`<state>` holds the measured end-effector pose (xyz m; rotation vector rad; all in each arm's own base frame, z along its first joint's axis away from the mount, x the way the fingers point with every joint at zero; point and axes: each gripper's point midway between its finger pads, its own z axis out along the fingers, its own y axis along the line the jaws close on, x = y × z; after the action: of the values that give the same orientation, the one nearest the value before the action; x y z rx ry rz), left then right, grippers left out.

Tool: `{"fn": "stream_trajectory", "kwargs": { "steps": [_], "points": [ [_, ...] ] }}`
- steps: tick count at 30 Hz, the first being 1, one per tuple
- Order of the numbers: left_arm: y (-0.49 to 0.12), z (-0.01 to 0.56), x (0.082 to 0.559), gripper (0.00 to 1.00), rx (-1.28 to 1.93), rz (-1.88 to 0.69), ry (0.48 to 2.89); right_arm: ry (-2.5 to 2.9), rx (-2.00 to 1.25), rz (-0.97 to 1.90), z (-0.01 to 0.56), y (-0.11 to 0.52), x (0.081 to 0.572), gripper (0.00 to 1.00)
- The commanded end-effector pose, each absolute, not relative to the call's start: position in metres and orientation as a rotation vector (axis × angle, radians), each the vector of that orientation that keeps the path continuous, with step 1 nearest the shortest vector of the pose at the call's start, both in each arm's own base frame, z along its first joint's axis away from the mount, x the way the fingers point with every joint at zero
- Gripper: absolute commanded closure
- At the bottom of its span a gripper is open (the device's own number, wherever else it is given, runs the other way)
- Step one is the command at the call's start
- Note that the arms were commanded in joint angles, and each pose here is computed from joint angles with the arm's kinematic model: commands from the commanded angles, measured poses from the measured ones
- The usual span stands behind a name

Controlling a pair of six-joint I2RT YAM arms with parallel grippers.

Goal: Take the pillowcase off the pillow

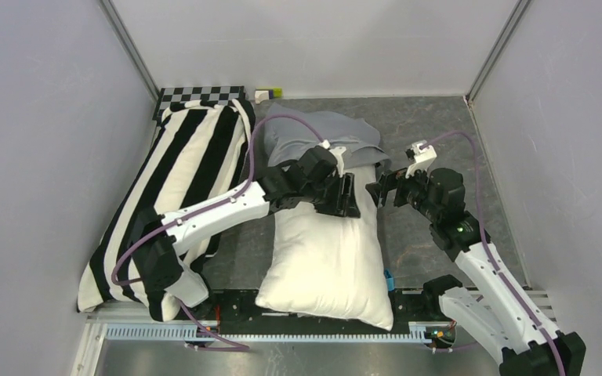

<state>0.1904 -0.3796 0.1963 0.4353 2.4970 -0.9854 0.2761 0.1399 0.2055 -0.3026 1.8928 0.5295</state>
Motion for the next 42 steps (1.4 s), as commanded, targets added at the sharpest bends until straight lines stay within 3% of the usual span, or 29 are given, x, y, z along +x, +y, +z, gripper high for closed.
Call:
{"fn": "stream_trajectory", "kwargs": {
  "steps": [1, 7, 16, 23, 34, 36, 37, 39, 40, 42],
  "points": [
    [-0.388, 0.254, 0.214, 0.36, 0.465, -0.941, 2.313, 1.838, -0.265, 0.504, 0.241, 0.132, 0.273, 0.02],
    [-0.313, 0.276, 0.246, 0.04, 0.406, -0.526, 2.185, 1.872, -0.428, 0.711, 0.231, 0.165, 0.253, 0.02],
    [-0.222, 0.263, 0.296, 0.04, 0.220, -0.170, 2.139, 1.832, -0.496, 0.838, 0.253, 0.214, 0.243, 0.02],
    [-0.227, 0.223, 0.318, 0.04, 0.243, -0.150, 2.162, 1.871, -0.524, 0.811, 0.257, 0.258, 0.238, 0.02],
    [-0.207, 0.185, 0.335, 0.05, 0.186, -0.129, 2.214, 2.066, -0.589, 0.480, 0.176, 0.271, 0.231, 0.02],
    [-0.203, 0.181, 0.337, 0.05, 0.172, -0.110, 2.208, 2.084, -0.603, 0.469, 0.160, 0.267, 0.227, 0.12],
    [-0.200, 0.180, 0.338, 0.05, 0.164, -0.100, 2.203, 2.087, -0.611, 0.469, 0.153, 0.265, 0.225, 0.25],
    [-0.195, 0.178, 0.340, 0.05, 0.147, -0.087, 2.195, 2.083, -0.630, 0.482, 0.146, 0.263, 0.221, 0.66],
    [-0.193, 0.177, 0.341, 0.05, 0.139, -0.082, 2.193, 2.082, -0.636, 0.487, 0.145, 0.262, 0.219, 0.82],
    [-0.191, 0.174, 0.343, 0.05, 0.127, -0.077, 2.197, 2.073, -0.648, 0.501, 0.146, 0.260, 0.215, 0.99]
  ]
}}
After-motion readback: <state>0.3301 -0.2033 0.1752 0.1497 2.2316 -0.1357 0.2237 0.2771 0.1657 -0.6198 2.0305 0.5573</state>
